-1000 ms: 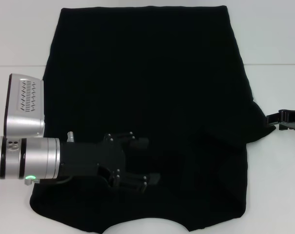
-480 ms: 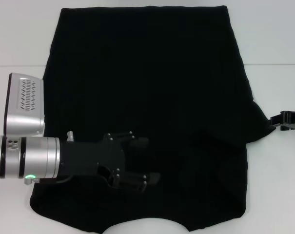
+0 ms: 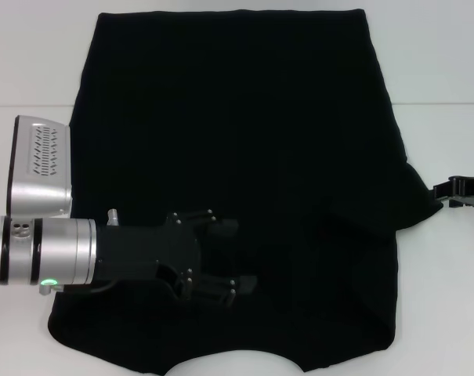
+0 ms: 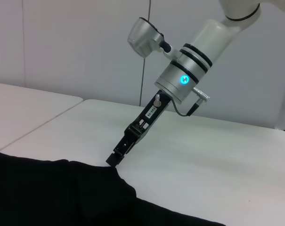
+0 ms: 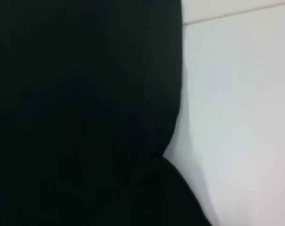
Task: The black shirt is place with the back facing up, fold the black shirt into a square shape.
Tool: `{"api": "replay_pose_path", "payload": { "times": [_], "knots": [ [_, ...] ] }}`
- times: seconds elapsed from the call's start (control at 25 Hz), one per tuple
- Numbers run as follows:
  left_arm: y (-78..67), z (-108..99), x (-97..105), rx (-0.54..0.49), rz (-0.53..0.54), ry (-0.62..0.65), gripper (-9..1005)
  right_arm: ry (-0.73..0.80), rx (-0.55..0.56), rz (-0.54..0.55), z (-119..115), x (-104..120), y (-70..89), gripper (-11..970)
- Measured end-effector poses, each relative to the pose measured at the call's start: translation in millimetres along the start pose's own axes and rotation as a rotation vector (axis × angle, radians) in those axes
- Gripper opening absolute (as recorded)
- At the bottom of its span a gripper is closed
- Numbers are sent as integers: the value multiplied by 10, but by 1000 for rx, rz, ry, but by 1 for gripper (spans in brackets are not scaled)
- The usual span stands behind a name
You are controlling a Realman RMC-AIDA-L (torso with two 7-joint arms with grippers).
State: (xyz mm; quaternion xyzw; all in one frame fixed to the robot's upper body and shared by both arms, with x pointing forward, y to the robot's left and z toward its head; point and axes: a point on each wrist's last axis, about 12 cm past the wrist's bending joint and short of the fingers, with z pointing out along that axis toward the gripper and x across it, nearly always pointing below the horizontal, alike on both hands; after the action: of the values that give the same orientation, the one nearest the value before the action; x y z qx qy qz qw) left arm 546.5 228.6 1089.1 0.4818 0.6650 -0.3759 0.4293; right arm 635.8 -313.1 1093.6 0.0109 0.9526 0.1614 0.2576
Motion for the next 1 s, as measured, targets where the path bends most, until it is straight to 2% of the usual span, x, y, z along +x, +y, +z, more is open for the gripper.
{"api": "replay_pose_path", "payload": {
  "times": [1.0],
  "knots": [
    [5,-6,-1,-4,2,2,932,6,6,-12,62,30,27,413]
  ]
}}
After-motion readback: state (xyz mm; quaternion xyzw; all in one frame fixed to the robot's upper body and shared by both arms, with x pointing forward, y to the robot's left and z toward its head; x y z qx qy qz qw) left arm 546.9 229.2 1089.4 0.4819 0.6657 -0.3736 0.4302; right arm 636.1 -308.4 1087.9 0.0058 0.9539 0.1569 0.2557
